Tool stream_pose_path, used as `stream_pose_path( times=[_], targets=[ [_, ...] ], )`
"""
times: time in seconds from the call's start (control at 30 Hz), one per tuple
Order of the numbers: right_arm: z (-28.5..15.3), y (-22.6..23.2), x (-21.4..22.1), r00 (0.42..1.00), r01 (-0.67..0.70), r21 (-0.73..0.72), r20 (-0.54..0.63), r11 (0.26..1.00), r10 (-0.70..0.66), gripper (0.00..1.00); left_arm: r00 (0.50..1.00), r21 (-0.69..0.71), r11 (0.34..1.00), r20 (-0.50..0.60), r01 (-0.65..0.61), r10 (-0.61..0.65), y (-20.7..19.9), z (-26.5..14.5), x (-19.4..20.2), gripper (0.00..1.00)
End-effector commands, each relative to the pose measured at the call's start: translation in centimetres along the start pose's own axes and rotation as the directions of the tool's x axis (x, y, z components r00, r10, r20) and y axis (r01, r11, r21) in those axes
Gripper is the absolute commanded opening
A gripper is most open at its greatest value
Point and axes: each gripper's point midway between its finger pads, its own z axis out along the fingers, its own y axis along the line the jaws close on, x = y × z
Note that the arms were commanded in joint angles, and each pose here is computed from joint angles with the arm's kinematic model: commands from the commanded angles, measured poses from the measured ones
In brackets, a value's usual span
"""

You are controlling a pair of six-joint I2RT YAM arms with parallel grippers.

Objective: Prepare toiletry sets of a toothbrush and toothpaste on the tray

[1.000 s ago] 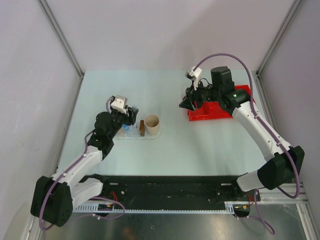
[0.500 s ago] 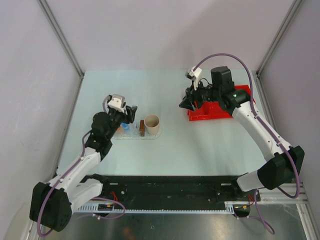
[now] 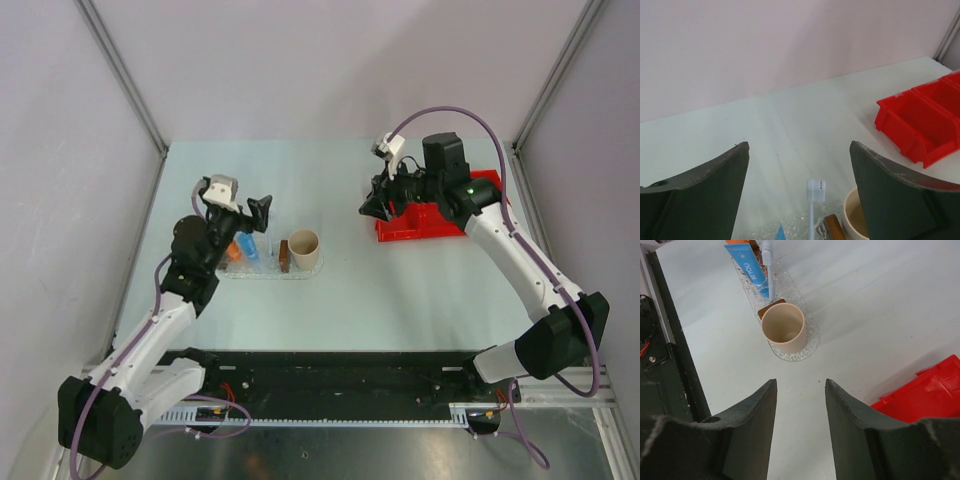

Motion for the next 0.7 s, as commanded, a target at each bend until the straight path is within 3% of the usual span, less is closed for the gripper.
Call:
stream_pose_path(
  times=[0.0, 0.17, 0.43, 0.53, 0.57, 0.67],
  targets=[
    [-1.6, -0.2, -1.6, 0.998, 0.051, 0.040, 0.045, 0.998, -0.052, 0.49, 0.996, -0.051, 0.998, 0.083, 0.020, -0.016, 1.2, 0.0, -4.7, 0.88],
    [-2.4, -1.0, -1.8, 0.997, 0.047, 0.073, 0.054, 0.996, -0.051, 0.52, 0.997, -0.069, 0.997, 0.080, 0.020, -0.014, 1.8, 0.0, -6.6, 1.00],
    [-5.5, -3.3, -2.6, 0.995, 0.028, 0.176, 0.094, 0.984, -0.045, 0.66, 0.998, -0.148, 0.989, 0.066, 0.000, 0.010, 3.8, -0.9, -10.3, 1.00],
    [-7.6, -4.9, -3.1, 0.991, 0.002, 0.240, 0.126, 0.971, -0.033, 0.75, 0.996, -0.189, 0.982, 0.088, 0.000, 0.016, 4.9, -1.7, -12.0, 1.00],
    [-8.1, -5.3, -3.2, 0.990, -0.011, 0.255, 0.138, 0.967, -0.025, 0.85, 0.995, -0.200, 0.979, 0.087, -0.025, 0.043, 5.2, -2.1, -12.7, 1.00],
    [-10.7, -7.5, -3.7, 0.985, -0.048, 0.349, 0.173, 0.936, -0.014, 0.97, 0.992, -0.244, 0.969, 0.113, -0.035, 0.064, 6.4, -3.1, -14.4, 1.00]
  ],
)
